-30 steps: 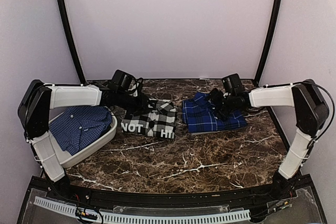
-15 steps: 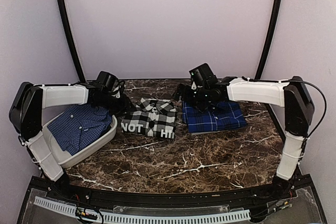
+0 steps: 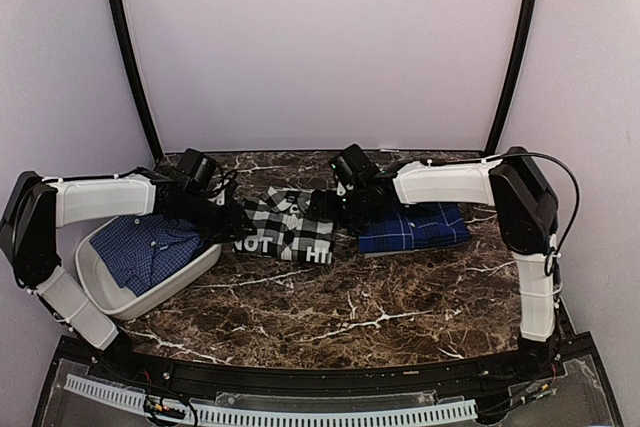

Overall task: Fold and stack the long sleeve shirts
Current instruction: Move the bin to the corner of the board.

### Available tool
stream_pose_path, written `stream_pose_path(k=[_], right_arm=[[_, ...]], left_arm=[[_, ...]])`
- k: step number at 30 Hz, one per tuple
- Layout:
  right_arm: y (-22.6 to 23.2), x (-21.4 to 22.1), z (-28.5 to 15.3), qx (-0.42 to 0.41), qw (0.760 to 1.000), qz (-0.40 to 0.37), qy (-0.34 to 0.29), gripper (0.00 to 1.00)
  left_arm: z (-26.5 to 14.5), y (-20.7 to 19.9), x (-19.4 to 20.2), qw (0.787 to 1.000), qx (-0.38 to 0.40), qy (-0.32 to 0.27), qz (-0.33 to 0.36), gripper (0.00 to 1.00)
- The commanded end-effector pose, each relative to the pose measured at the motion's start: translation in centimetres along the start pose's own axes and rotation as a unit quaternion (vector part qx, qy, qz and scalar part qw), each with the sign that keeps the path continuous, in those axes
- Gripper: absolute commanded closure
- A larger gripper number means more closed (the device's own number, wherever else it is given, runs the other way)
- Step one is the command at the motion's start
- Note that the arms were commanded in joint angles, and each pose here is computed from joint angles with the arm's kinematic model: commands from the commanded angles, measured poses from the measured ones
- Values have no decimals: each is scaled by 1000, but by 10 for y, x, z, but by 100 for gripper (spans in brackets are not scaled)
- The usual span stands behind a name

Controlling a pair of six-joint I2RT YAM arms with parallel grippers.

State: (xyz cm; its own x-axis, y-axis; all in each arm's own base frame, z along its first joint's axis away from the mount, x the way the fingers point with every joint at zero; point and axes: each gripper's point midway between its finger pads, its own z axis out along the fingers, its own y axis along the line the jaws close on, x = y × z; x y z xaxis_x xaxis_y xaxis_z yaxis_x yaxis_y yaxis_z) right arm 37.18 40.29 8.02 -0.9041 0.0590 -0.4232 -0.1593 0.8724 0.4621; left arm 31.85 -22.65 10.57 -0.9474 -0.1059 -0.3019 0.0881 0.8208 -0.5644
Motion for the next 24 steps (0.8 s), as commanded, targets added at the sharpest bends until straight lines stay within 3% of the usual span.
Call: stream_pose_path(k=[1,13,24], right_arm=[[8,-4,7,-14,1000,-7,1,2],[-5,-3,27,12,1000,-10,6,18],[-22,-3,42,31,999,-8,13,26]], left_arm=[[3,29,5,998,-64,-2,-13,60],[16,57,-45,987,-146,-59,-22,60],[34,84,-77,979,-191,-64,-30,59]])
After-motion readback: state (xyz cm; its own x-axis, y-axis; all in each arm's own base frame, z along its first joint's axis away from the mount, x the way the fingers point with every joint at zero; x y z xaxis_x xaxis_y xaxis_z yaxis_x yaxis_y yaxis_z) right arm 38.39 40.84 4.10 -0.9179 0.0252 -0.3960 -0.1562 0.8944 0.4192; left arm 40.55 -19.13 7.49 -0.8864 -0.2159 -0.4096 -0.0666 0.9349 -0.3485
